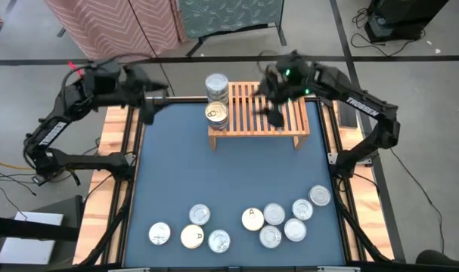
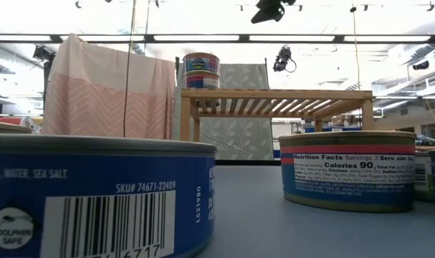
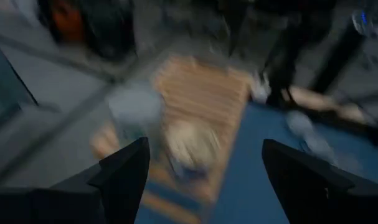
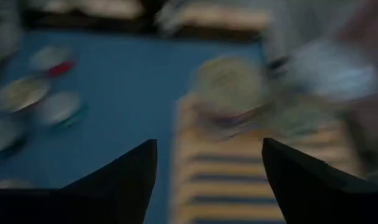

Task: Stack canned seafood by type on shelf
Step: Move the blue tuna cans to the center of the table, then stack the green tuna can on top of the other green tuna cans on the shelf

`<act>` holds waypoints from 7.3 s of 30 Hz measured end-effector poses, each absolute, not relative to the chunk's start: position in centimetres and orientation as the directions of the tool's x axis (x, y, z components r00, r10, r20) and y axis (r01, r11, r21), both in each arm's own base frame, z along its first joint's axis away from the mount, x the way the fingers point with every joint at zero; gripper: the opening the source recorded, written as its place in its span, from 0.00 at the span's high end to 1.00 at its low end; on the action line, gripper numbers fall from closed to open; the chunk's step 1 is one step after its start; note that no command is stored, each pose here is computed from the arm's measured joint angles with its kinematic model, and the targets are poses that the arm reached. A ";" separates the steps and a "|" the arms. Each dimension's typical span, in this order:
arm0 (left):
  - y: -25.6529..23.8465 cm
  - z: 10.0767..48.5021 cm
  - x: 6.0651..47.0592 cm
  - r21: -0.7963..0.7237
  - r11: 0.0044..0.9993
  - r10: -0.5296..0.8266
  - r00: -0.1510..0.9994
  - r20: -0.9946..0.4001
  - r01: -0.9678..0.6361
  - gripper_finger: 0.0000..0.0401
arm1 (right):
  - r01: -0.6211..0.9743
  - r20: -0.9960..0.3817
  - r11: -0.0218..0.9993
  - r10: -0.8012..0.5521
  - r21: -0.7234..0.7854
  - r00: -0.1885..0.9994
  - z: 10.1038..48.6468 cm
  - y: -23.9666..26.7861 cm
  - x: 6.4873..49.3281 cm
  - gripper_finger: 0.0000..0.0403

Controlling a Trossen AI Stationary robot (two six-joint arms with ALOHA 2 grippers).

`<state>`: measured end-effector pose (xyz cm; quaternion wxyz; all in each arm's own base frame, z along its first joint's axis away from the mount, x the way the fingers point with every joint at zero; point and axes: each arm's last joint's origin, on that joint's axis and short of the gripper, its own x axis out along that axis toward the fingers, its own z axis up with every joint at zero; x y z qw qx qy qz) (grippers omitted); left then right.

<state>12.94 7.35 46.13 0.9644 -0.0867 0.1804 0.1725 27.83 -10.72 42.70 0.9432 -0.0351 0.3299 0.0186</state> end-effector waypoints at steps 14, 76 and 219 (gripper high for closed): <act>1.3 36.2 12.9 -0.535 0.825 -0.186 0.808 -0.559 -0.180 0.22 | -0.164 -0.752 0.902 0.425 0.400 0.503 31.8 3.6 29.9 0.43; -6.1 21.7 17.9 -0.611 0.747 -0.151 0.829 -0.539 -0.261 0.22 | 0.153 -0.861 0.975 0.061 0.159 0.505 21.8 9.2 27.4 0.52; -0.1 12.3 31.2 -0.905 0.174 -0.111 0.905 -0.411 -0.389 0.22 | 0.745 -0.739 0.358 -0.188 0.562 0.647 11.5 5.3 26.5 1.00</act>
